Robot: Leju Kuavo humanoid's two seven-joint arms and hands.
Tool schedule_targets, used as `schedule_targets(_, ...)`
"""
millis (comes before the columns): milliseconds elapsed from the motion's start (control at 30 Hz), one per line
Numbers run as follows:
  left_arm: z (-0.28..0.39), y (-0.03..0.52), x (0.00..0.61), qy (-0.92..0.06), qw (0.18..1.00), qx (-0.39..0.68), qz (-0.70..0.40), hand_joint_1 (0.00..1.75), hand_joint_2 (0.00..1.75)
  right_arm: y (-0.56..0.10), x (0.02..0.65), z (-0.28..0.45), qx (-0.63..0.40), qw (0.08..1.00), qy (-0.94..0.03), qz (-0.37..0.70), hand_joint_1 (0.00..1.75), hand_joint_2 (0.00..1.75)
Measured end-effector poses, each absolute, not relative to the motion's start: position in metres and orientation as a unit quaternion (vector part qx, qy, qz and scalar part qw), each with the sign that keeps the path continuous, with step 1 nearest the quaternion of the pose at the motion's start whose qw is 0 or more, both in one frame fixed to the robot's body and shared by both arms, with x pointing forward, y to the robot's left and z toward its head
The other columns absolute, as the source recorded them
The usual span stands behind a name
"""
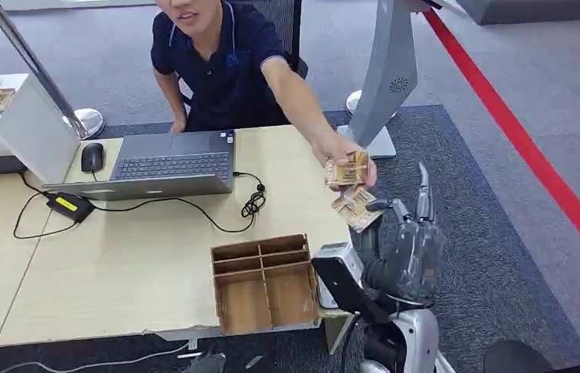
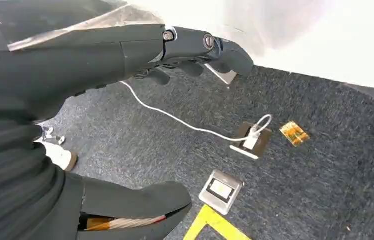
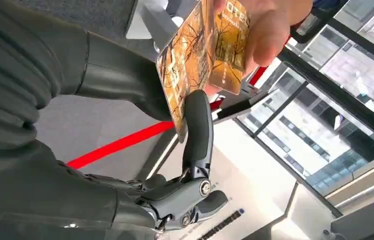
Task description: Pass the card to the sensor for recognition and then transmit it.
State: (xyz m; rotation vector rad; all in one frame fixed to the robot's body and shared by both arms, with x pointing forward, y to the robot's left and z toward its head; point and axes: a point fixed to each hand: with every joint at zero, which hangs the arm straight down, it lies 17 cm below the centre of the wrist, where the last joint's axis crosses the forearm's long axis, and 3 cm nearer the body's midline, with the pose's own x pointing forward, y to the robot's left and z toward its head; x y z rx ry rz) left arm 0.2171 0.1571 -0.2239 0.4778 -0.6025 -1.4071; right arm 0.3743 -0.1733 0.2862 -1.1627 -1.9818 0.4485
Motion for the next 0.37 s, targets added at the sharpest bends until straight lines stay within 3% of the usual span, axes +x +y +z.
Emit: schedule_targets(367,-0.223,0.153,0.219,-0.275,0.692,0.208,-0.634,0.00,1.75,-0.170,0.396,0.274,-0.453,0.404,-0.769,0.199,1.75,1.75)
